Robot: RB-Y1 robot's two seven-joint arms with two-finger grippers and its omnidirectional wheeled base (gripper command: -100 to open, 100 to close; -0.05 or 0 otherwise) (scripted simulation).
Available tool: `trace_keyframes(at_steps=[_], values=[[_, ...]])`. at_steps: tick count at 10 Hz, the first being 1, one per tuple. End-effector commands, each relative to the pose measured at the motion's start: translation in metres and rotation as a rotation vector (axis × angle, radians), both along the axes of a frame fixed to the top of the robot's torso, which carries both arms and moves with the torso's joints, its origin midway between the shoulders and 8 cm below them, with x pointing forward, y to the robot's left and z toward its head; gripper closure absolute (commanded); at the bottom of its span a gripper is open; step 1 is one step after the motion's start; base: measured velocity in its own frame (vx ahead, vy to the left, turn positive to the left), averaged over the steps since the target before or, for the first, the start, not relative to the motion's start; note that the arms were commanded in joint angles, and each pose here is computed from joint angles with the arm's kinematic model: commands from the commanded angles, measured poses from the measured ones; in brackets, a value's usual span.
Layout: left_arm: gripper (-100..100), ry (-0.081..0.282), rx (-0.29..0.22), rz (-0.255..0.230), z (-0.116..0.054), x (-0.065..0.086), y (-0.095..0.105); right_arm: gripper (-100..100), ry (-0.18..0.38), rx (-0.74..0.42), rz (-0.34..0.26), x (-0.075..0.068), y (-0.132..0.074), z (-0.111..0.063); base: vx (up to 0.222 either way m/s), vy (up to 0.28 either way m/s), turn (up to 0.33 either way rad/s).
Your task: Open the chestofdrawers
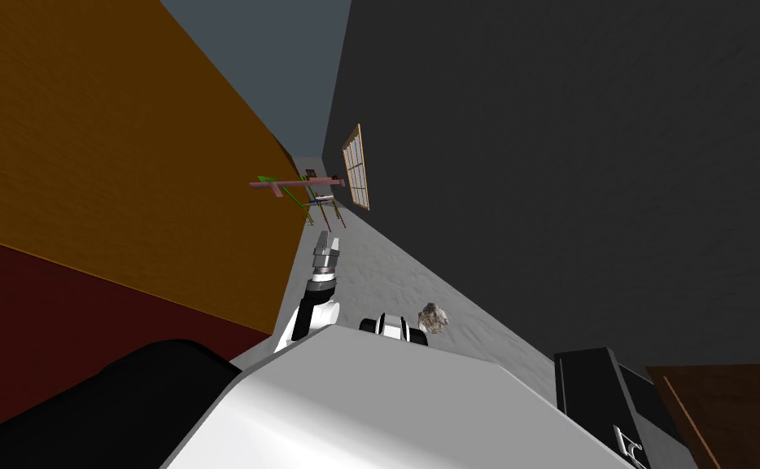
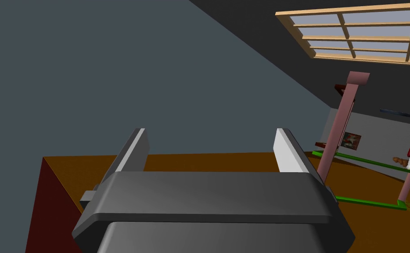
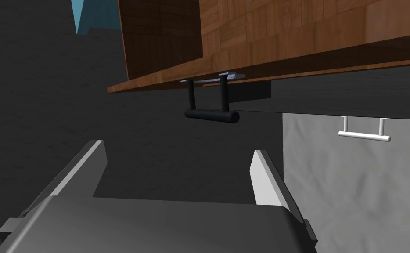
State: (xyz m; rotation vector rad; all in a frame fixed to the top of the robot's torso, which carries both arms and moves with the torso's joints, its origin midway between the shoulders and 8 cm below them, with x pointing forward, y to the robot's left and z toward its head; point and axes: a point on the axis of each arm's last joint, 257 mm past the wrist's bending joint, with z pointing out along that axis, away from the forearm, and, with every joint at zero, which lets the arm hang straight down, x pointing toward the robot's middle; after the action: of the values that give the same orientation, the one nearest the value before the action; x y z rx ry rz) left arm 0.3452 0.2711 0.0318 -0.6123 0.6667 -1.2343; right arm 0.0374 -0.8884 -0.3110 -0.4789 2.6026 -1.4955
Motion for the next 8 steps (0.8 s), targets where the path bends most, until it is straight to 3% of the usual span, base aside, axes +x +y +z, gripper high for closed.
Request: trace_keyframes(at_steps=[1,2,3,8], values=[[0,0.000,0.000,0.000,0.0000,0.0000,0.0000,-100,-0.001,0.003,0.001,0.0006,-0.0002,0.0029,0.000,0.007,-0.001],[0,0.000,0.000,0.000,0.0000,0.0000,0.0000,-100,0.001,0.003,0.003,0.0007,-0.0001,0.0023,0.000,0.000,0.000],[0,0.000,0.000,0.000,0.0000,0.0000,0.0000,0,0.001,0.002,0.003,0.0007,-0.0001,0.0025,0.000,0.000,0.000],[0,0.000,0.000,0.000,0.0000,0.0000,0.0000,0,0.002,0.002,0.003,0.0007,-0.0001,0.0025,0.000,0.000,0.000]])
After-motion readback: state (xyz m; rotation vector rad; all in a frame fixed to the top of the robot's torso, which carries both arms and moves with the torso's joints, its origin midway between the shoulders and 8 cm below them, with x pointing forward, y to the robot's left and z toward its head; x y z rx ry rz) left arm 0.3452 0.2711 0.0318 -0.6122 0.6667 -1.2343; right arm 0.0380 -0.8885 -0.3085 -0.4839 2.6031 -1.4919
